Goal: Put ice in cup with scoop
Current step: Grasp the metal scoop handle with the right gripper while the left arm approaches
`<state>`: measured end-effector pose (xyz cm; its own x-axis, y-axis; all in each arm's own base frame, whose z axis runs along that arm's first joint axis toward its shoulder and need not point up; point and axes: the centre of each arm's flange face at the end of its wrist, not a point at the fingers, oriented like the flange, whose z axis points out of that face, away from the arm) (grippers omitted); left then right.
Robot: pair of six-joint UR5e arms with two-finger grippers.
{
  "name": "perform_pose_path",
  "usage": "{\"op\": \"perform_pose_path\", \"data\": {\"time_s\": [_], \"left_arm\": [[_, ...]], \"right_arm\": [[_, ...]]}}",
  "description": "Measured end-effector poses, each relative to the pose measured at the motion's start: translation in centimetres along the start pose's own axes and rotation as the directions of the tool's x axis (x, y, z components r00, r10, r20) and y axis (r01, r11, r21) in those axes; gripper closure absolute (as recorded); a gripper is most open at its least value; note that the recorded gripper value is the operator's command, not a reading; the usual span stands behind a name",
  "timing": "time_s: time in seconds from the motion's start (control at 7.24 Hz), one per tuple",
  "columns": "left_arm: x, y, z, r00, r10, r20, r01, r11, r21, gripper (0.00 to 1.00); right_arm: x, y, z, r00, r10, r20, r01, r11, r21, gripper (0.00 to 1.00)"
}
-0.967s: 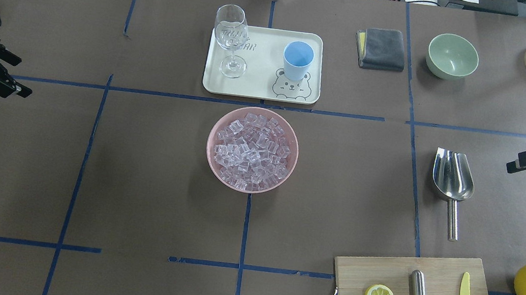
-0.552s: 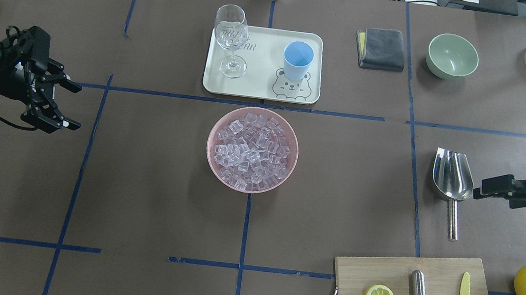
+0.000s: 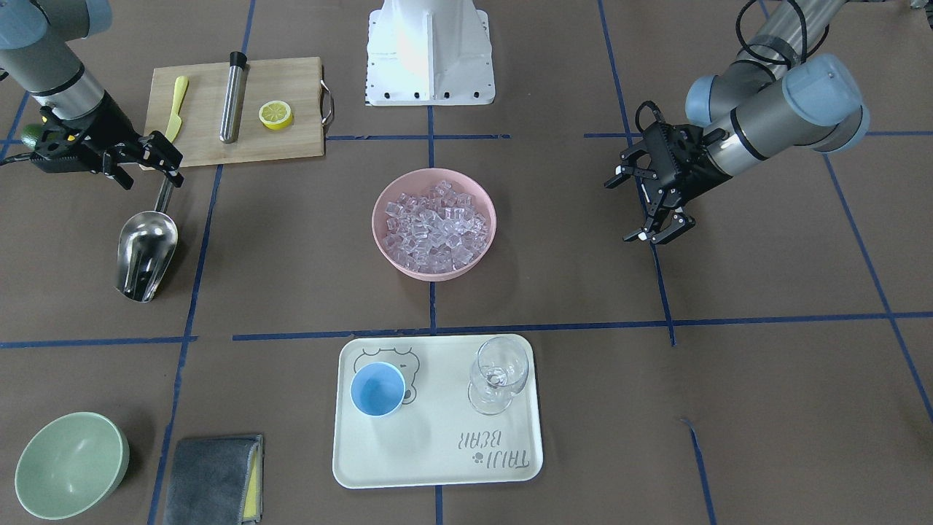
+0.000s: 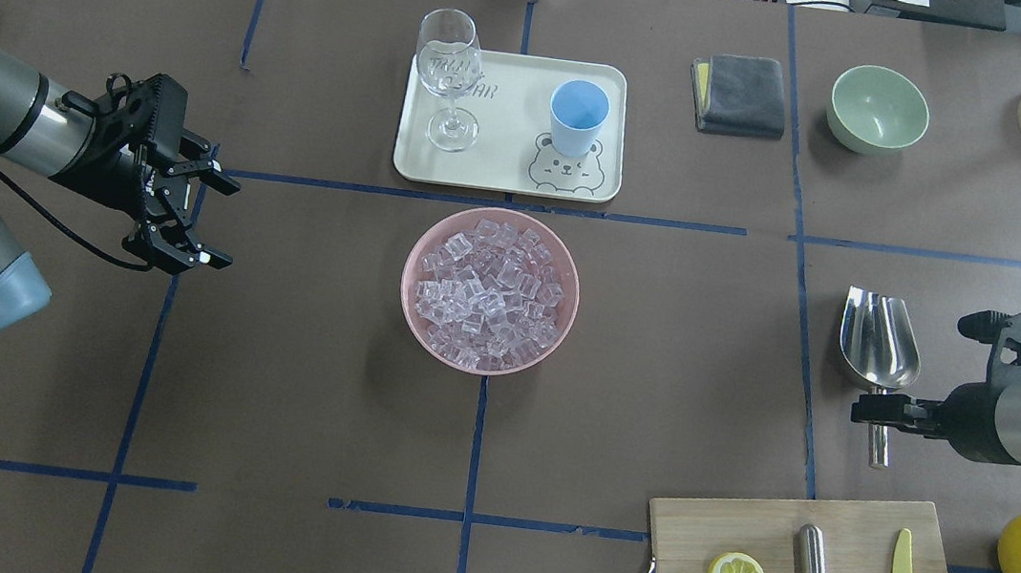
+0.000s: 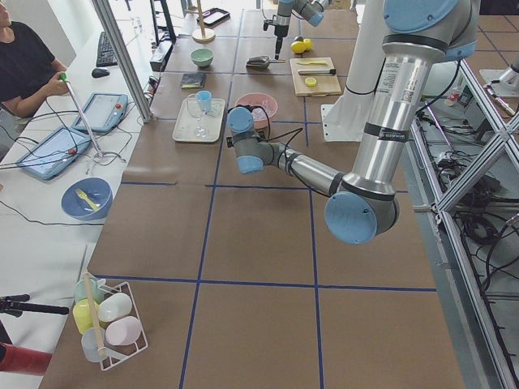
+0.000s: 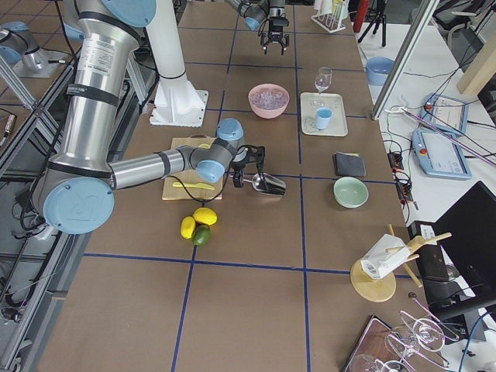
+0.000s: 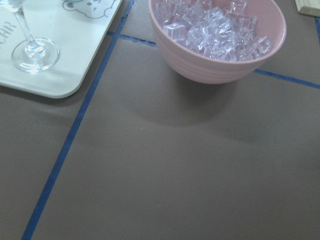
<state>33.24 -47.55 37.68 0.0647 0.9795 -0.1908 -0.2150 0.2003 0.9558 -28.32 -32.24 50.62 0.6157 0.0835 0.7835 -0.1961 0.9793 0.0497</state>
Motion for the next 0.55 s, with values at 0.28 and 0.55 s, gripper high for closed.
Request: {"op": "perform_pose_path", "data": {"time_s": [0.28,0.55], "left_arm": [[-0.1,-0.1,0.2,1.0,0.0,0.001,0.0,1.0,-0.001,0.0],[-0.2,0.0,0.4,1.0,-0.003,-0.001,0.003,1.0,-0.004,0.0]], "right_arm": [[-0.8,1.8,1.6,0.999,-0.016,-0.027,0.018,0.999,0.048,0.1],[-0.9,3.1,2.8,0.998,-0.041,-0.05,0.044,0.997,0.06,0.81]]}}
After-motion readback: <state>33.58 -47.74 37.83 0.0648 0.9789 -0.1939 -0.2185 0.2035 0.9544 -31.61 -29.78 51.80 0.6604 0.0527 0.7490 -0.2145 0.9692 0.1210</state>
